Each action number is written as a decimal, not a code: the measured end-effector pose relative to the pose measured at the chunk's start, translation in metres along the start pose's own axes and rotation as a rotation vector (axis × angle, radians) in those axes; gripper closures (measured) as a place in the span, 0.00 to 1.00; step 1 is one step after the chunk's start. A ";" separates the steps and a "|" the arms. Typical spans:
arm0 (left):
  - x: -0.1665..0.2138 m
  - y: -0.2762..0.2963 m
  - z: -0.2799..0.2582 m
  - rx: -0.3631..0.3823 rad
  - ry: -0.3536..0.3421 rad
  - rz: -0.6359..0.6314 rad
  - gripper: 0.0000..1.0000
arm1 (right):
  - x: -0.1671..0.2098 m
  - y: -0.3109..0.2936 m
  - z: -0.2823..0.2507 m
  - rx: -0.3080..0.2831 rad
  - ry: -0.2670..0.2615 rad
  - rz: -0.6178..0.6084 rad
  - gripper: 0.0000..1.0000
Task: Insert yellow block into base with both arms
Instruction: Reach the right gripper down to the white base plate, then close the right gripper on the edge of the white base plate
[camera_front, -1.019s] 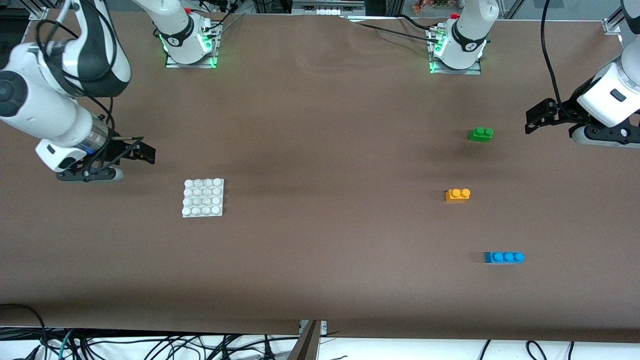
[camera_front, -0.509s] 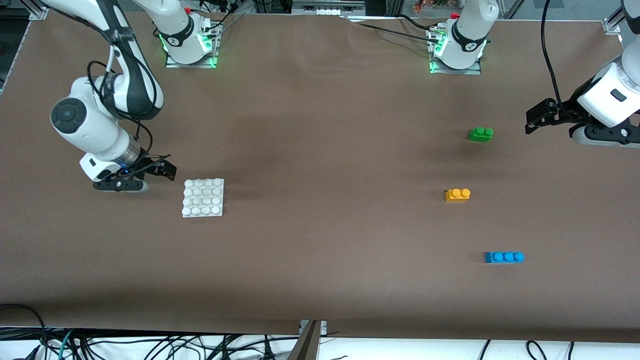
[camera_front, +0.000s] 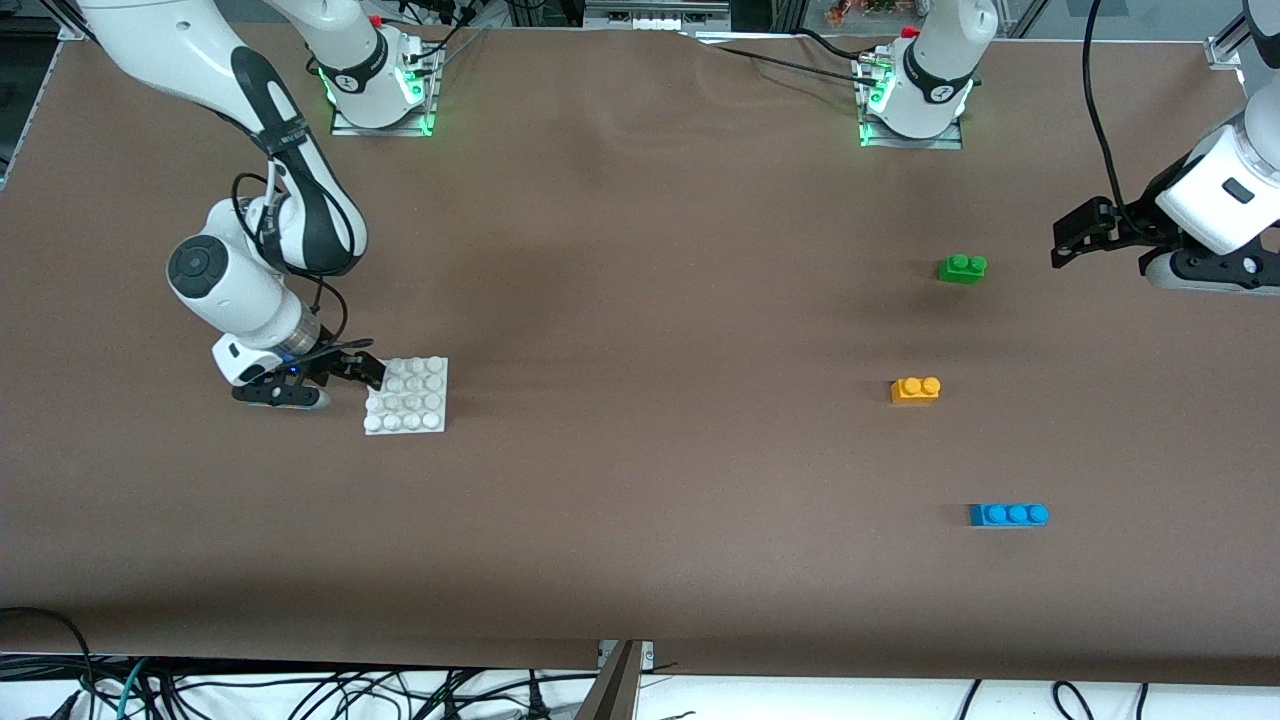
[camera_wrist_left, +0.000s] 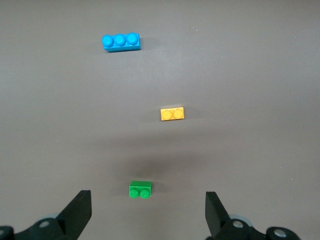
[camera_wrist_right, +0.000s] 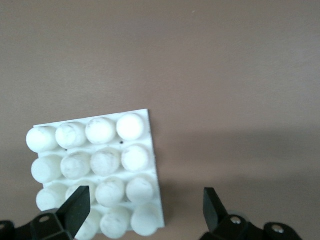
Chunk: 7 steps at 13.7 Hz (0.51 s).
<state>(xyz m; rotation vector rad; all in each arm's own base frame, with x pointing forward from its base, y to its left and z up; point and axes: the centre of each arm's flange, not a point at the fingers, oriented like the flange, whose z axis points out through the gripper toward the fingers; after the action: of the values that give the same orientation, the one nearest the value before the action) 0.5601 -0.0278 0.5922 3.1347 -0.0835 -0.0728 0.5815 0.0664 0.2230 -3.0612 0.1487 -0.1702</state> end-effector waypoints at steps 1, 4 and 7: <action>0.000 0.000 0.000 0.000 0.000 0.000 0.00 | 0.000 -0.002 0.003 0.009 -0.001 0.014 0.00; 0.000 0.000 0.000 0.000 0.000 0.000 0.00 | 0.003 -0.007 0.009 0.029 -0.001 0.035 0.00; 0.000 0.000 0.000 0.000 0.000 -0.001 0.00 | 0.001 -0.013 0.022 0.033 0.007 0.030 0.00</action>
<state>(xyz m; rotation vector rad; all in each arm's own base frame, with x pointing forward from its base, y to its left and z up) 0.5602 -0.0274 0.5922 3.1347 -0.0824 -0.0728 0.5859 0.0804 0.2026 -3.0237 0.1895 -0.1795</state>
